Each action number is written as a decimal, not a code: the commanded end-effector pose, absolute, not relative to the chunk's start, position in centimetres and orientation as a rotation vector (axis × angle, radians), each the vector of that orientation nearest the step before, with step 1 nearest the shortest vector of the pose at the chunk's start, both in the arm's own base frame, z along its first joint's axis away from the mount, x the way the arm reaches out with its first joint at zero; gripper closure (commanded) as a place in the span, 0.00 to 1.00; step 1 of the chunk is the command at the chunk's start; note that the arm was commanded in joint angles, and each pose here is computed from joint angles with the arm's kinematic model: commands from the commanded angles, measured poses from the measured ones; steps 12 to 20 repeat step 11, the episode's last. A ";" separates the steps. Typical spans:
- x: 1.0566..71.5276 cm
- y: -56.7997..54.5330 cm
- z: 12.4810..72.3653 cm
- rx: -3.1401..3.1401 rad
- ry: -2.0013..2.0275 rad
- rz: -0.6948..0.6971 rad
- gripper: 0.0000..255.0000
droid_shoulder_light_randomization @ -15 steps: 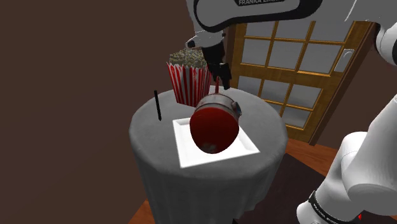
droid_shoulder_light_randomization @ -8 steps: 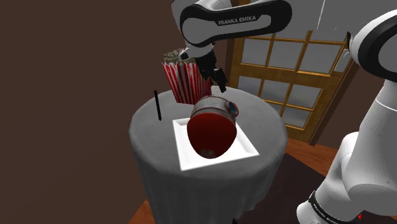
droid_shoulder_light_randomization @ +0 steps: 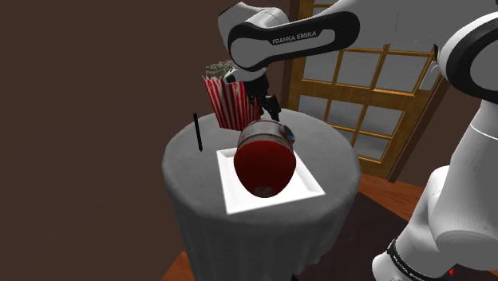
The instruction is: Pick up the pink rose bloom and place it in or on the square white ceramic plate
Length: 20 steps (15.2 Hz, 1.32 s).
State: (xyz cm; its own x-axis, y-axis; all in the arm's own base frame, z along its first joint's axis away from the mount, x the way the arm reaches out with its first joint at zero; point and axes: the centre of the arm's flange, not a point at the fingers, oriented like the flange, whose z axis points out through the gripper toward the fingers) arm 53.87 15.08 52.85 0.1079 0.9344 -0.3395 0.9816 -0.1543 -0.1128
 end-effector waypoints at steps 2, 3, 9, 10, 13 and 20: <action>52.9 14.9 50.7 2.237 1.960 -0.652 0.00; 52.6 14.2 50.6 2.238 1.960 -0.651 1.00; 52.0 15.5 51.3 2.236 1.958 -0.653 1.00; 51.9 15.4 51.6 2.235 1.960 -0.652 1.00; 51.8 15.5 51.5 2.235 1.959 -0.653 1.00; 51.8 15.5 51.5 2.235 1.959 -0.653 1.00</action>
